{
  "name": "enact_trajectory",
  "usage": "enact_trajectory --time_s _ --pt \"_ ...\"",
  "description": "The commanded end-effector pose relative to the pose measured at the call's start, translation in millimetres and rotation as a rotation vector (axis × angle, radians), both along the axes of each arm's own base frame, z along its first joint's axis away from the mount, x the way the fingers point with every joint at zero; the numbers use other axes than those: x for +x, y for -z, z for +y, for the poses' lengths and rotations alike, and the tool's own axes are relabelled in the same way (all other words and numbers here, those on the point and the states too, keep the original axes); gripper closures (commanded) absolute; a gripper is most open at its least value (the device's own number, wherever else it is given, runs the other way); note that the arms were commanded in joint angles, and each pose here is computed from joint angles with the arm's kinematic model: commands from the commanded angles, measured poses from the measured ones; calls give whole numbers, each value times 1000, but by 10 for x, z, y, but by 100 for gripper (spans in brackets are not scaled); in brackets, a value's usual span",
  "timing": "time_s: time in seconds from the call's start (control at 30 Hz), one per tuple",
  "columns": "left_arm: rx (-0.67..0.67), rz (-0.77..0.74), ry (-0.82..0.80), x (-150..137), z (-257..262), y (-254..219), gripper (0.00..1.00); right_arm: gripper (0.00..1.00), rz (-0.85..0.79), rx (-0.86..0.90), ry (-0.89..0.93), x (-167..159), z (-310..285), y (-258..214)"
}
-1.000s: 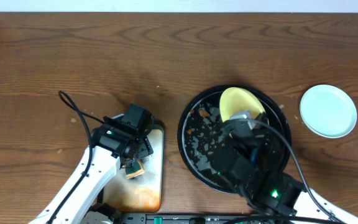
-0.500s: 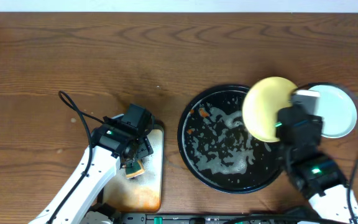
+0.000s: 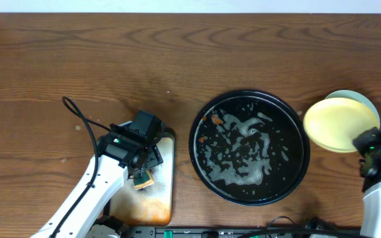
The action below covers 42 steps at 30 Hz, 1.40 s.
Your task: Clean dirty plates on tray and stack at the side
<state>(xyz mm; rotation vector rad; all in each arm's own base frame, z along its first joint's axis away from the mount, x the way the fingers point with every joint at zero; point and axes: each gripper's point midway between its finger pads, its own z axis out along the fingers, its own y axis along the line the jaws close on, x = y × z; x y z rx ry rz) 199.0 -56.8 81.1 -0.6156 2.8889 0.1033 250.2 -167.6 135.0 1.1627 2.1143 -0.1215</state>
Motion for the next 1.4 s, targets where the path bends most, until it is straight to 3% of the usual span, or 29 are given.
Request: enact_trajectory --time_s 0.0,0.23,0.27,0.33,0.37,0.47,0.53,0.6,0.7,1.0,1.13,1.3,1.33,1.37 --pt "6 -2 0 -7 22 0 14 99 -77 100 59 70 -141 3" --pt "6 -2 0 -7 22 0 14 98 -83 108 107 195 -448 225" --pt "6 -2 0 -7 22 0 15 88 -88 116 96 232 -445 250" --pt "5 -2 0 -6 22 0 15 54 -95 135 71 284 -422 287" --pt "6 -2 0 -7 22 0 14 50 -105 140 60 307 -407 275" --pt "5 -2 0 -6 22 0 15 50 -207 172 -82 513 -231 103" --pt "5 -2 0 -6 22 0 14 58 -315 230 -223 690 24 -104" --pt "5 -2 0 -6 22 0 14 60 -401 277 -364 808 319 -315" --pt "6 -2 0 -7 22 0 14 60 -436 316 -541 844 795 -501" --pt "6 -2 0 -7 22 0 14 54 -204 143 -936 534 1952 -369" --pt "5 -2 0 -6 22 0 14 50 -260 46 -1142 396 2400 -582" --pt "5 -2 0 -6 22 0 14 40 -357 9 -1274 162 2724 -860" --pt "6 -2 0 -7 22 0 15 35 -375 13 -1296 106 2771 -908" --pt "6 -2 0 -7 22 0 14 1 -394 19 -1308 58 2805 -957"
